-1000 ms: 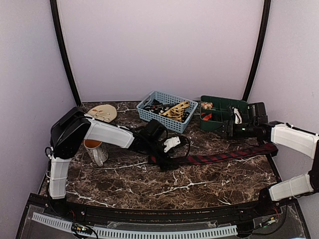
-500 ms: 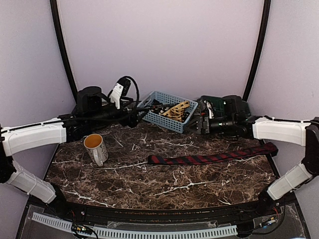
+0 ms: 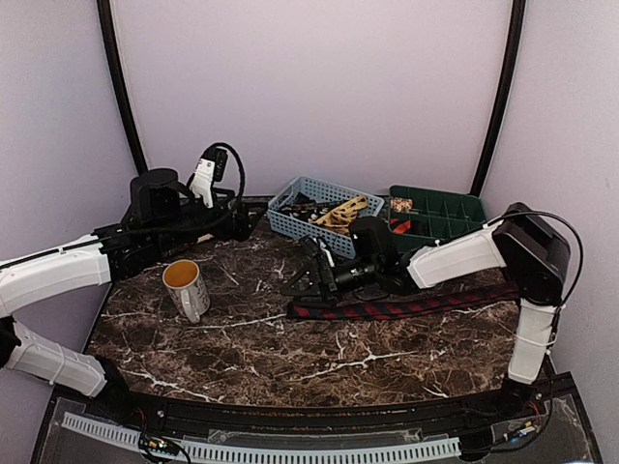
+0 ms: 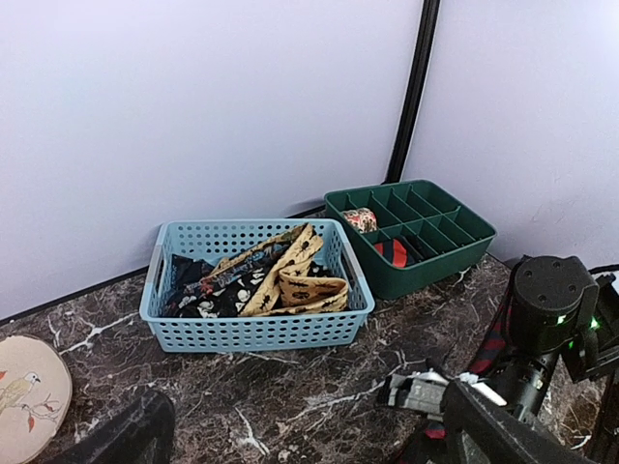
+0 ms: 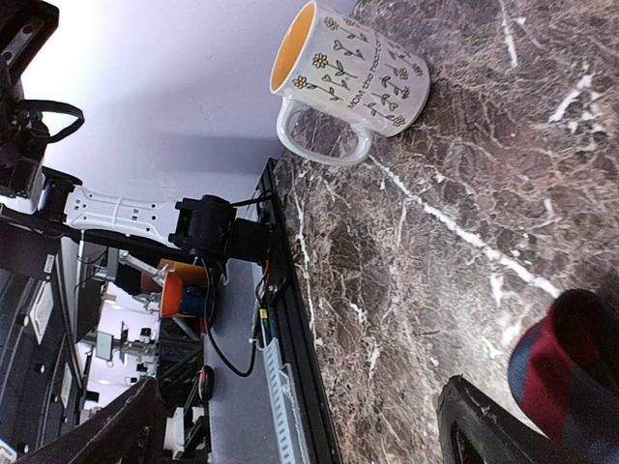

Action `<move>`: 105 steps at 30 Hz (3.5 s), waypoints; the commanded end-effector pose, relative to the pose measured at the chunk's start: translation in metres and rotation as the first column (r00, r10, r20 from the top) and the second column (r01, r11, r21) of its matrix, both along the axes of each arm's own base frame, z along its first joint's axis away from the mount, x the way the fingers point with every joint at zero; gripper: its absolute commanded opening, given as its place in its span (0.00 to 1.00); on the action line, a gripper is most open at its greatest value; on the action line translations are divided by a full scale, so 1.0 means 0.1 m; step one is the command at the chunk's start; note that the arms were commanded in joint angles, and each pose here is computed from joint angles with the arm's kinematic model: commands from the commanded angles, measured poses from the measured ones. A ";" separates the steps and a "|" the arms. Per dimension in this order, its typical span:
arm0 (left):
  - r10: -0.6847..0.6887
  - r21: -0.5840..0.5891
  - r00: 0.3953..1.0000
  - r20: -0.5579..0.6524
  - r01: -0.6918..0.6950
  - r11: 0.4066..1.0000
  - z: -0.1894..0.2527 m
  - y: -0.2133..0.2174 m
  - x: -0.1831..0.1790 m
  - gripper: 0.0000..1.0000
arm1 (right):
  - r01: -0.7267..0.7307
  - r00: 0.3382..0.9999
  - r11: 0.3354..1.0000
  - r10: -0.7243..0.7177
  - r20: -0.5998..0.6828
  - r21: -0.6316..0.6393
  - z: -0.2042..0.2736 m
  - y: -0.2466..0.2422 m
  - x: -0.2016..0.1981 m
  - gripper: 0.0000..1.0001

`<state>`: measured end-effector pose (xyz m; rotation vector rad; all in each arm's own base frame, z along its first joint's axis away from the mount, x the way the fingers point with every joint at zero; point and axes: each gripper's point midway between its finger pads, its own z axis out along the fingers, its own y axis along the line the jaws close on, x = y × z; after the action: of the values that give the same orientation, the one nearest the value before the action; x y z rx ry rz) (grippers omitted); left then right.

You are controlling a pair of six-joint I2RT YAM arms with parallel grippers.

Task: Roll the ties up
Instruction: Smooth out the tie at the center of the board, then roll the tie at the center of the board.

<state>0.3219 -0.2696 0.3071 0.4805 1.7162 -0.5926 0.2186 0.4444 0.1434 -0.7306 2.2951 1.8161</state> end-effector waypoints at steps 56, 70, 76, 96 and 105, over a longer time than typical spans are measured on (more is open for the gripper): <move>-0.323 0.038 0.902 -0.287 0.347 0.937 -0.99 -0.55 -0.22 0.81 | 0.184 0.946 0.979 -0.200 -0.254 -0.086 -0.76 -0.51 0.52 0.82; -0.145 -0.050 0.739 -0.658 0.150 0.987 -2.05 -0.44 -0.31 0.37 | 0.212 0.977 0.961 -0.204 0.058 -0.177 -0.31 -0.66 0.63 0.41; -0.085 -0.047 0.667 -0.740 0.075 0.996 -2.34 -0.47 -0.30 0.33 | 0.169 0.985 0.964 -0.161 0.056 -0.207 -0.44 -0.53 0.61 0.21; 0.045 0.059 0.585 -0.809 0.005 0.998 -2.84 -0.52 -0.30 0.21 | 0.084 0.995 0.955 -0.068 0.068 -0.283 -0.79 -0.18 0.54 0.11; 0.042 0.052 0.631 -0.775 -0.003 0.999 -2.63 -0.48 -0.27 0.00 | 0.077 0.997 0.904 -0.064 0.045 -0.420 -1.37 -0.35 0.48 0.07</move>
<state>0.2928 -0.3206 0.0255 0.2179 2.6118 -0.8366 0.2698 0.4149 0.0274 -0.6866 2.6434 1.3586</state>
